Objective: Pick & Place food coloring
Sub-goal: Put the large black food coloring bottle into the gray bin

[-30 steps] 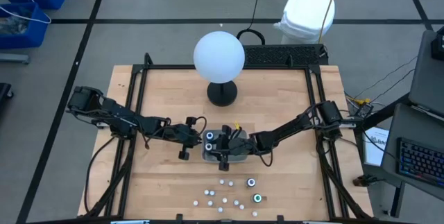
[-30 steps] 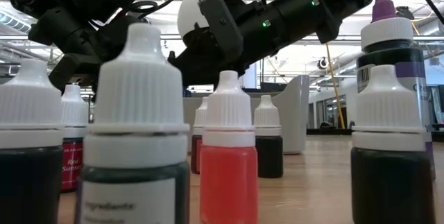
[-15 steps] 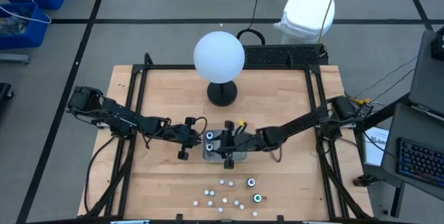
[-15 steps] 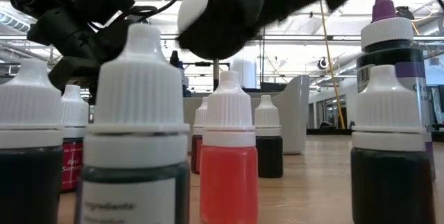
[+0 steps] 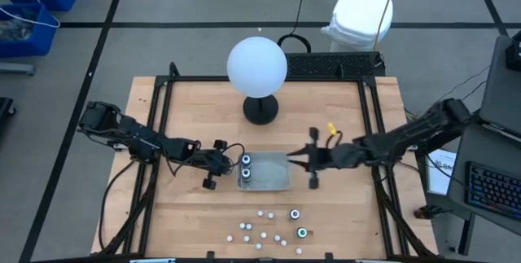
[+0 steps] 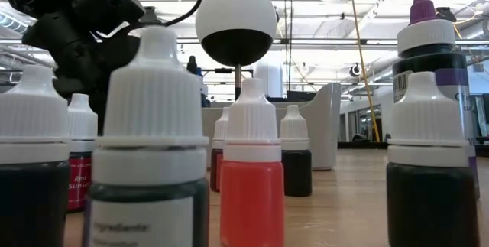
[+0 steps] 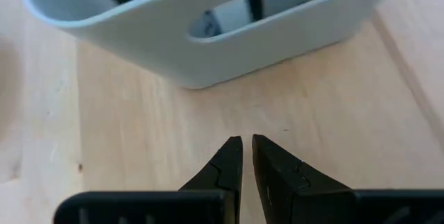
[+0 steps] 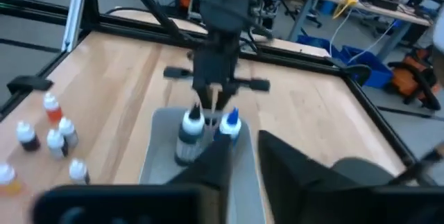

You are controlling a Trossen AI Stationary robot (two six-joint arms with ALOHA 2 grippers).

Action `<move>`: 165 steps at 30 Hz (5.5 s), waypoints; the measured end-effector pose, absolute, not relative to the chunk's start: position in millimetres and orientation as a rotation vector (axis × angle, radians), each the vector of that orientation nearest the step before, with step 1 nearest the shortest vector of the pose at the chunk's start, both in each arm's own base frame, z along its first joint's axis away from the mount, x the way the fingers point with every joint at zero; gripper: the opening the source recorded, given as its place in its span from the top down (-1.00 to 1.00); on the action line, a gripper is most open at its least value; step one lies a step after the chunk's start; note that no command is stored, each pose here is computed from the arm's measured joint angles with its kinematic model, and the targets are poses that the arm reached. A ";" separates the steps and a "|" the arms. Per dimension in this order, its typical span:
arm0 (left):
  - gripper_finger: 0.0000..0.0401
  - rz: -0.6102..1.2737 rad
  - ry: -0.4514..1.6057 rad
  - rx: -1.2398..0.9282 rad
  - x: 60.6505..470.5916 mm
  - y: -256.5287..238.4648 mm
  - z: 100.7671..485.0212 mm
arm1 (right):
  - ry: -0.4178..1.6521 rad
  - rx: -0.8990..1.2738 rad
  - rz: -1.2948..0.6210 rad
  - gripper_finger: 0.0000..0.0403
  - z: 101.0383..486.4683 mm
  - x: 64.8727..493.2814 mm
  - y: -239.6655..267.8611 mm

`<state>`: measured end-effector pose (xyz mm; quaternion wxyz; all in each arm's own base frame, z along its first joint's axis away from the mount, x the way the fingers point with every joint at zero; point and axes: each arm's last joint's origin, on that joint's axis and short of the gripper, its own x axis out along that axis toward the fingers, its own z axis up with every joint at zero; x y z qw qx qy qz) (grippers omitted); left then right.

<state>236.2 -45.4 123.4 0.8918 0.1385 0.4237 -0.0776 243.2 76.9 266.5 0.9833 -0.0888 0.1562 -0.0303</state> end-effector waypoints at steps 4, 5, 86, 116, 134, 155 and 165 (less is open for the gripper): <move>0.79 -0.165 0.908 0.226 230.9 -48.9 125.8 | 0.260 -0.156 -0.060 0.96 232.5 214.5 67.7; 0.79 -0.162 0.910 0.215 229.8 -49.6 127.0 | 0.243 -0.151 -0.072 0.95 226.8 209.3 64.6; -0.44 0.070 0.663 0.071 337.5 -88.9 213.7 | -0.050 -0.095 -0.015 1.00 177.4 113.6 28.3; -0.33 0.043 0.739 0.092 346.1 -91.9 186.1 | -0.050 -0.099 -0.020 1.00 177.4 113.6 28.2; 0.08 0.023 0.745 0.099 345.8 -92.3 185.8 | -0.049 -0.103 -0.022 1.00 177.4 113.6 28.1; 0.37 -0.016 0.748 0.052 342.9 -102.6 186.1 | -0.049 -0.103 -0.022 1.00 177.3 113.6 28.1; 0.32 0.000 0.757 0.047 337.1 -106.3 190.9 | -0.048 -0.103 -0.022 1.00 177.3 113.6 28.1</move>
